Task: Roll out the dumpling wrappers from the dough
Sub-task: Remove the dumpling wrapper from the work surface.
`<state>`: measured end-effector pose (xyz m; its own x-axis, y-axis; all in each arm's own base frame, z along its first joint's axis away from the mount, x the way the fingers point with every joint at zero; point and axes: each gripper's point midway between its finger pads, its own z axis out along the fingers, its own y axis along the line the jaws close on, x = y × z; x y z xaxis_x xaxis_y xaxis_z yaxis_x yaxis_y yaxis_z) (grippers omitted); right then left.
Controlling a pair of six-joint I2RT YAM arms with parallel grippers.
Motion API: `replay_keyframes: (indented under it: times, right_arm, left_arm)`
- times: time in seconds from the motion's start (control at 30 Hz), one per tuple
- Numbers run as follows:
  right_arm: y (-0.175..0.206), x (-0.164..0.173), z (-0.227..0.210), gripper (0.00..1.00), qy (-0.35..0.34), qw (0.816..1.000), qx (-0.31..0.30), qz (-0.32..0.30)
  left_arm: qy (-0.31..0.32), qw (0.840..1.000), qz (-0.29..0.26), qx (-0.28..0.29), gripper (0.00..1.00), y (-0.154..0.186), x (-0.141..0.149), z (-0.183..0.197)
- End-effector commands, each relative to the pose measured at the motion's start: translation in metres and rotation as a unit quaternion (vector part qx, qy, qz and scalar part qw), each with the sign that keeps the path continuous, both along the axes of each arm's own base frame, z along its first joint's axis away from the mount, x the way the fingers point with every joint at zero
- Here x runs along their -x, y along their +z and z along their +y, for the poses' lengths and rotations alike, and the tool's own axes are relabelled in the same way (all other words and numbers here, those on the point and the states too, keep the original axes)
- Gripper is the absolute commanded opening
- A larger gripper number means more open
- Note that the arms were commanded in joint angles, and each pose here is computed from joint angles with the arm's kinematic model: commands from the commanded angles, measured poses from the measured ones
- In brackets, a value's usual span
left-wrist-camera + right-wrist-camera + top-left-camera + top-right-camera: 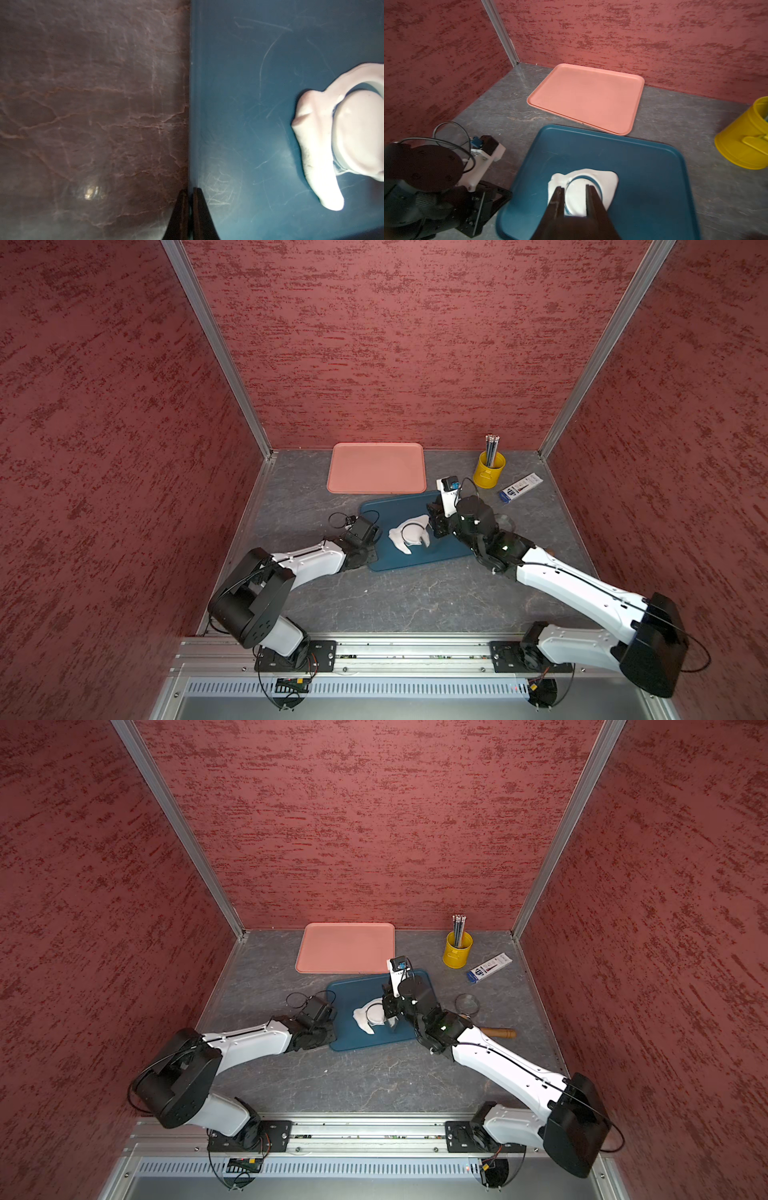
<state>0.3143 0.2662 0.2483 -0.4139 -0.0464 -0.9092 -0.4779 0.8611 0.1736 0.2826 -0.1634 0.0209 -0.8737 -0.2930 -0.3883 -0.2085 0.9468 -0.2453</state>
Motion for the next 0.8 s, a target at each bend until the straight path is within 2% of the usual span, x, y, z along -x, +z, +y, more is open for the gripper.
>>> replay_keyframes:
  times: [0.0, 0.2, 0.43, 0.77]
  right_arm:
    - [0.036, -0.005, 0.023, 0.0, 0.02, 0.998, -0.059, -0.021]
    - [0.011, -0.015, 0.023, 0.0, 0.007, 1.0, -0.015, -0.019]
    - [-0.01, -0.026, -0.007, 0.0, -0.053, 0.996, 0.066, -0.037]
    - [-0.021, -0.037, -0.031, 0.0, -0.09, 0.992, 0.08, -0.041]
  left_arm:
    - [0.012, 1.0, -0.011, -0.017, 0.0, 0.007, -0.005, 0.006]
    - [0.01, 1.0, -0.012, -0.014, 0.0, 0.007, -0.005, 0.005]
    - [0.008, 1.0, -0.009, -0.015, 0.0, 0.007, -0.005, 0.004]
    - [0.006, 1.0, -0.01, -0.015, 0.0, 0.008, -0.005, 0.004]
